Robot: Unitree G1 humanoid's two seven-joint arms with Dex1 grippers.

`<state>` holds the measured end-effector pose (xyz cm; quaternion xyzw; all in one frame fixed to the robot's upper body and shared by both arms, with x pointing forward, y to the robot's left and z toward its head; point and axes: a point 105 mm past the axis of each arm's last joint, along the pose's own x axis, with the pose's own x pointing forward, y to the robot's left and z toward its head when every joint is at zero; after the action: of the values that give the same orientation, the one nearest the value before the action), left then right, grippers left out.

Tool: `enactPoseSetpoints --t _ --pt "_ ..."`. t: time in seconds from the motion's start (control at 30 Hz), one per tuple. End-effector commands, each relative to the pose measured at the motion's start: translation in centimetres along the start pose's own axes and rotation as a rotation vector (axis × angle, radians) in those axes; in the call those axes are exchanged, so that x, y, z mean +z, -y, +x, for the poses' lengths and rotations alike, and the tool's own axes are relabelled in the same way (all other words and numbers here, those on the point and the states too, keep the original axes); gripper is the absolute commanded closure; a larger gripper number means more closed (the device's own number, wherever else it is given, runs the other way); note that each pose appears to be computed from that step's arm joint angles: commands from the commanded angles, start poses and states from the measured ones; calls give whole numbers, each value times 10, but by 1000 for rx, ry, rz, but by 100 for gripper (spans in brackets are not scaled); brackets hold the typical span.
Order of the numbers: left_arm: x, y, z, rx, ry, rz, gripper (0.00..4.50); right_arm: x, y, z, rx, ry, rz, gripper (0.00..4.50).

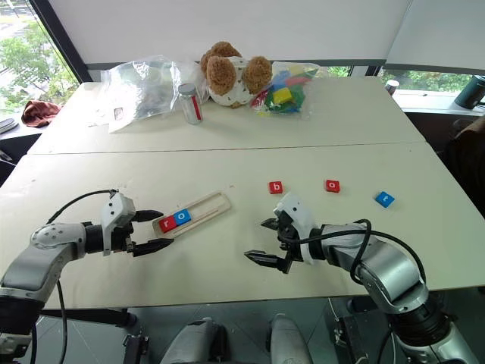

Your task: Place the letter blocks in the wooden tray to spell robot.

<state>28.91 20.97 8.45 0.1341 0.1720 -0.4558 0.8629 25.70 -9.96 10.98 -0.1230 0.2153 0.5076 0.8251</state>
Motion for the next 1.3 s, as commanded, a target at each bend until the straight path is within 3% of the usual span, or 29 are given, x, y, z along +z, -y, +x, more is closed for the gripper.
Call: enactPoseSetpoints --t 0.03,0.33,0.4,0.47,0.5,0.67,0.8,1.0,1.3 --pt "0 -2 0 0 -7 31 0 8 6 -9 -24 16 -40 4" --pt "-18 -3 8 -19 -55 8 0 8 6 -10 -26 17 -39 4" --pt "-22 -2 10 -23 -61 10 55 7 6 -10 -29 16 -37 0" --pt "-23 -2 11 -25 -63 18 138 7 7 -11 -38 16 -35 0" --pt "-24 -2 11 -25 -63 22 142 6 7 -11 -40 15 -35 0" --pt "-15 1 12 -42 -40 41 142 5 10 -15 -60 13 -31 0" --pt "20 10 20 -146 16 139 142 -1 25 -26 -133 8 -1 0" --pt "41 27 46 -339 12 258 142 -12 55 -52 -281 -18 31 0" --pt "38 20 89 -424 1 313 142 -12 90 -69 -533 20 16 0"
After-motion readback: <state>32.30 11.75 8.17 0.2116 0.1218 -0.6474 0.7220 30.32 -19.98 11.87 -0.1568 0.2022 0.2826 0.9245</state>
